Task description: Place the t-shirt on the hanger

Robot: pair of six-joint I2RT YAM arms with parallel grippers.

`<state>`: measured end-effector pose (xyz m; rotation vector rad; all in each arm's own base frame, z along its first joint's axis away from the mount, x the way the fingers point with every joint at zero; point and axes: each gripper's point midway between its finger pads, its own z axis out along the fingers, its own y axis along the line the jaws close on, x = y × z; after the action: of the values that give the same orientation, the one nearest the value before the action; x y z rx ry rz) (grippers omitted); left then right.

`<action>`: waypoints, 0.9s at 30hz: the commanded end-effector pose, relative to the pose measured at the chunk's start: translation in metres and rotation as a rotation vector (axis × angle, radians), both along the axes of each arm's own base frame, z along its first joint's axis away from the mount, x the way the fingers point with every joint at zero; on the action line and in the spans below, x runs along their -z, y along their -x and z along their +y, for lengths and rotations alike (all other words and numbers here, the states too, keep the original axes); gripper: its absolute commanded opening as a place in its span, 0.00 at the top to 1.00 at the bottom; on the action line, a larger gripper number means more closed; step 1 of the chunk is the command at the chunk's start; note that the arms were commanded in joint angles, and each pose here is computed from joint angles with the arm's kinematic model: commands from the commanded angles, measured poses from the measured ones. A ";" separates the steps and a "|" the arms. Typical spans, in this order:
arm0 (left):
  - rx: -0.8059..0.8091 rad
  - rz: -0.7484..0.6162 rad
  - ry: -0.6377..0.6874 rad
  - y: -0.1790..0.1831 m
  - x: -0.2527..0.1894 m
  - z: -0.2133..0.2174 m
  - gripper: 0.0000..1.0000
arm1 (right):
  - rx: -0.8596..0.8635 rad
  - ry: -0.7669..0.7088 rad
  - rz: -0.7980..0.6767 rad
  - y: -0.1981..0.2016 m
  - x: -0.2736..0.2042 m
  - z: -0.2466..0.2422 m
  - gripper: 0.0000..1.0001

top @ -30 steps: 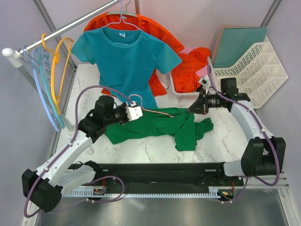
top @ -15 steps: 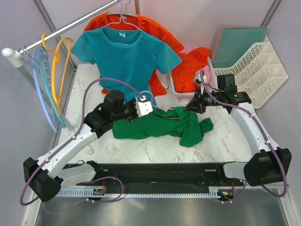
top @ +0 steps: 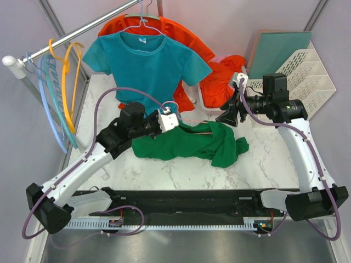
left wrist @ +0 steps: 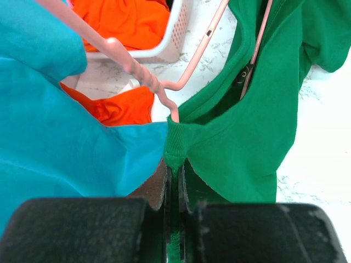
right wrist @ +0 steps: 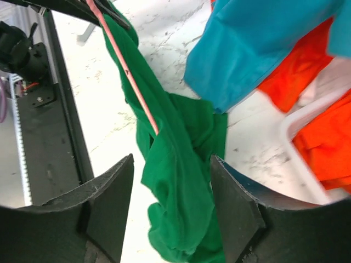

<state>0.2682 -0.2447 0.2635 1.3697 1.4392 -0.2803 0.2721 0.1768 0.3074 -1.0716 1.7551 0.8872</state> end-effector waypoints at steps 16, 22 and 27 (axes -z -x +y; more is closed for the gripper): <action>0.122 -0.071 0.130 0.004 -0.068 -0.035 0.98 | -0.124 0.115 -0.223 0.011 -0.040 0.059 0.28; 0.141 -0.073 0.130 0.009 -0.070 -0.041 0.98 | -0.135 0.127 -0.253 0.008 -0.039 0.081 0.40; 0.152 -0.080 0.133 0.012 -0.072 -0.043 0.98 | -0.137 0.137 -0.263 0.003 -0.038 0.089 0.50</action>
<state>0.2616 -0.2792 0.3012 1.4051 1.3219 -0.3737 0.2541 0.2594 0.3252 -1.3844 1.6054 0.7362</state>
